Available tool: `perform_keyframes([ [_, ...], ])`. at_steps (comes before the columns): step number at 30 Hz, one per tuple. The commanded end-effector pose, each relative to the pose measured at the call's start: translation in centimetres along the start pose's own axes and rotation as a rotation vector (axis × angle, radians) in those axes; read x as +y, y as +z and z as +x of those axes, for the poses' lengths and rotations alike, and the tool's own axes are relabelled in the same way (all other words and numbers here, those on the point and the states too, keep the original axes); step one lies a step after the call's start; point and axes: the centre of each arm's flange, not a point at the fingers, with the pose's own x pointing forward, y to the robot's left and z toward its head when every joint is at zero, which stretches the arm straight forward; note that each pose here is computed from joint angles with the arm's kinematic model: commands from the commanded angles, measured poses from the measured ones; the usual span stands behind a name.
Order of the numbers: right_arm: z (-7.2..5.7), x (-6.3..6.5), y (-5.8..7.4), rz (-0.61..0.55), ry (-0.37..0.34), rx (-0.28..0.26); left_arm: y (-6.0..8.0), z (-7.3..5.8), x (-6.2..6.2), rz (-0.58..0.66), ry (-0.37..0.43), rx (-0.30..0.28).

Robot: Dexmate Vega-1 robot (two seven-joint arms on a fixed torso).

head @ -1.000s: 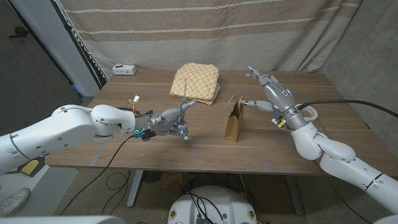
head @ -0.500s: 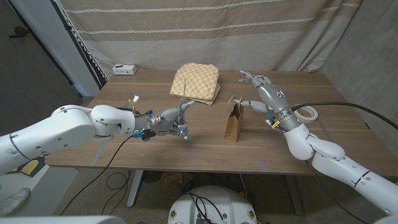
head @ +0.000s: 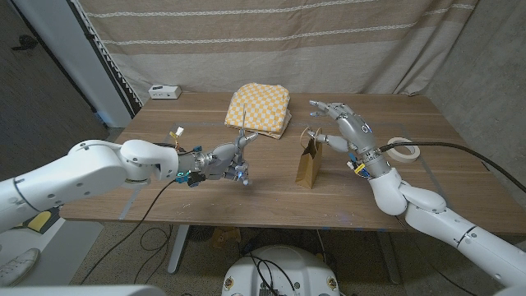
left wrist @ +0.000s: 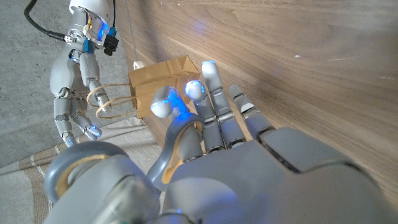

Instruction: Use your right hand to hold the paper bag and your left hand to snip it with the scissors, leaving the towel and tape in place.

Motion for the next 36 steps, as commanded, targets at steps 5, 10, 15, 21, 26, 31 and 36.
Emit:
perform_keyframes([
  [5, -0.99, 1.47, 0.83, 0.110, 0.084, 0.008, -0.17, 0.00, -0.10, -0.002, 0.003, -0.002],
  [10, -1.23, 1.76, 1.01, 0.155, 0.088, 0.021, -0.15, 0.06, -0.12, -0.002, 0.000, -0.001],
  [15, -1.38, 1.98, 1.29, 0.175, 0.098, 0.027, -0.15, 0.18, -0.09, -0.002, 0.000, 0.002],
  [21, -1.37, 1.95, 1.37, 0.185, 0.105, 0.030, -0.09, 0.35, -0.02, -0.002, -0.002, -0.001],
  [26, -1.23, 1.82, 1.37, 0.184, 0.102, 0.036, -0.05, 0.47, 0.00, -0.002, -0.006, -0.004],
  [31, -1.20, 1.76, 1.41, 0.156, 0.093, 0.032, -0.04, 0.52, 0.05, -0.004, -0.008, -0.005],
  [36, -0.97, 1.50, 1.48, 0.121, 0.062, 0.035, -0.15, 0.56, 0.07, -0.007, -0.010, -0.004],
])
